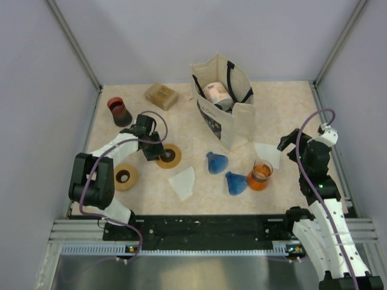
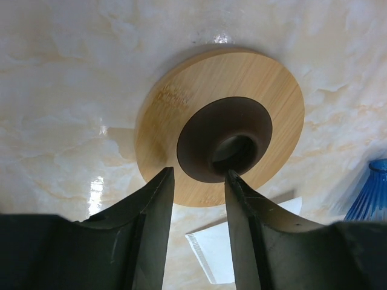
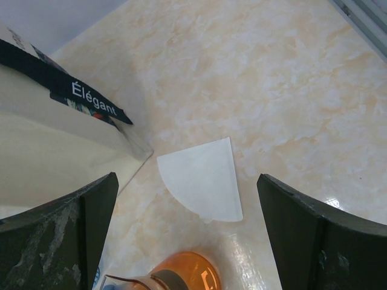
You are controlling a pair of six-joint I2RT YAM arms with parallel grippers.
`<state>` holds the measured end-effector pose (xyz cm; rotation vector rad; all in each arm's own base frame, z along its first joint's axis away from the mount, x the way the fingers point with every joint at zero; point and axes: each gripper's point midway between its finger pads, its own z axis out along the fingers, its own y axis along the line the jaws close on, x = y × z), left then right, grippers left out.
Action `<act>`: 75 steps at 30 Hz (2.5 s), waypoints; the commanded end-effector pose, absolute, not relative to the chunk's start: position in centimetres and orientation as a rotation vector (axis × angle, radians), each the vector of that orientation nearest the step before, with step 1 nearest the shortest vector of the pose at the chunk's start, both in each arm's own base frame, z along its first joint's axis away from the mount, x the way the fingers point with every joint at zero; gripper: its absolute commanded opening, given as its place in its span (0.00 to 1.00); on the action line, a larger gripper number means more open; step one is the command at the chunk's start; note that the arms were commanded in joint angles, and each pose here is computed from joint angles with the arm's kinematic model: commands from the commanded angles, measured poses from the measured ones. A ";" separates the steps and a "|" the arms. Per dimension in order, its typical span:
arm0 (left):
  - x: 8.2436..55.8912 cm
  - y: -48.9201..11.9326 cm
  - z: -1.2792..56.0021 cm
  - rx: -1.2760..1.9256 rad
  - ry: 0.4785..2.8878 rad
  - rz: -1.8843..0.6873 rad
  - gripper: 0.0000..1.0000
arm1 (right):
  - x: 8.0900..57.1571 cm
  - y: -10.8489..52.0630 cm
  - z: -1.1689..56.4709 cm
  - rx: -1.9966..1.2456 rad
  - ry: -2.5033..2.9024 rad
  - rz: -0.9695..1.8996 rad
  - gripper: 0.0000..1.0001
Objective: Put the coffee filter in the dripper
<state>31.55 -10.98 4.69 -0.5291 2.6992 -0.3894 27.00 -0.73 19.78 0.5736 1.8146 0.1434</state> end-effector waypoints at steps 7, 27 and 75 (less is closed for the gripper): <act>33.0 -10.9 5.0 -0.467 2.701 -0.206 0.32 | 27.1 -1.5 20.1 0.587 1.780 0.110 0.99; 35.1 -12.3 11.3 -0.314 2.496 -0.282 0.00 | 27.1 3.8 24.3 0.277 1.676 0.381 0.99; 28.0 -20.2 27.9 -0.187 2.053 -0.859 0.83 | 29.9 29.6 30.1 -1.129 1.091 0.149 0.00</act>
